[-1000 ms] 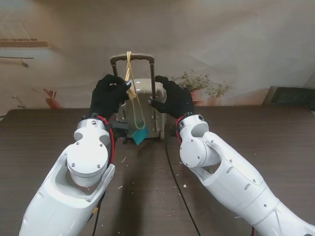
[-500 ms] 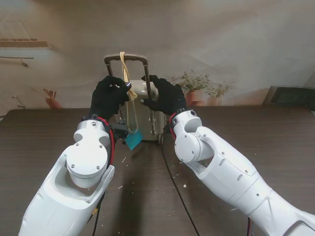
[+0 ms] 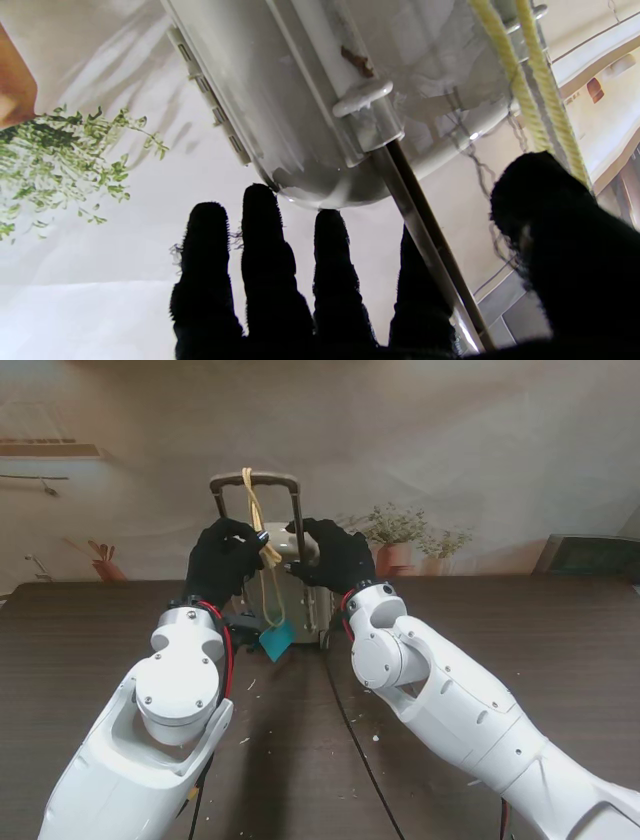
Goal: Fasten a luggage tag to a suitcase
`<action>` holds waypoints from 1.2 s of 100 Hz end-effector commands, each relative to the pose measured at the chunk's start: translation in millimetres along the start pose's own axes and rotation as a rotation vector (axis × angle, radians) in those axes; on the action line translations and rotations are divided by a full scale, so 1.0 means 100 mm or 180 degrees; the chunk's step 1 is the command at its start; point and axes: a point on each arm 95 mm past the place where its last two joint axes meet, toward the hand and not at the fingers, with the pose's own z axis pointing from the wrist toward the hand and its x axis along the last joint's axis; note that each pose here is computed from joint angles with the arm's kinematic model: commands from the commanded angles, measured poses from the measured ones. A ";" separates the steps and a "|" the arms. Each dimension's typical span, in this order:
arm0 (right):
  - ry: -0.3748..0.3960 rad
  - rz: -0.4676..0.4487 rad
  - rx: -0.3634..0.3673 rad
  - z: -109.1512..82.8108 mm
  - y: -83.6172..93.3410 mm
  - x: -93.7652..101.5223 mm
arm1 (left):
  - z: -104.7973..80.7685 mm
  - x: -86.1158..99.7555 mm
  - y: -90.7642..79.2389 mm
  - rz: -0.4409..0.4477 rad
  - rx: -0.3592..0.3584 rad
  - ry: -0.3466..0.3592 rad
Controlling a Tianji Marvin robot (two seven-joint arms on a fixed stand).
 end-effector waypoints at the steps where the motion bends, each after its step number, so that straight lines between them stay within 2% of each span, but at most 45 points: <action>1: -0.0044 -0.0046 0.0142 -0.04 -0.13 -0.03 | -0.02 0.04 0.01 -0.0012 -0.0058 0.0026; 36: -0.0165 -0.0169 0.0242 -0.08 -0.26 -0.11 | -0.09 0.00 0.02 -0.0017 -0.0083 -0.0005; 80: -0.0267 -0.0244 0.0186 -0.09 -0.34 -0.12 | -0.26 -0.16 0.01 0.0018 -0.0093 -0.0129; 120: -0.0328 -0.0244 0.0168 -0.09 -0.35 -0.14 | -0.41 -0.47 0.10 0.0113 -0.0135 -0.0487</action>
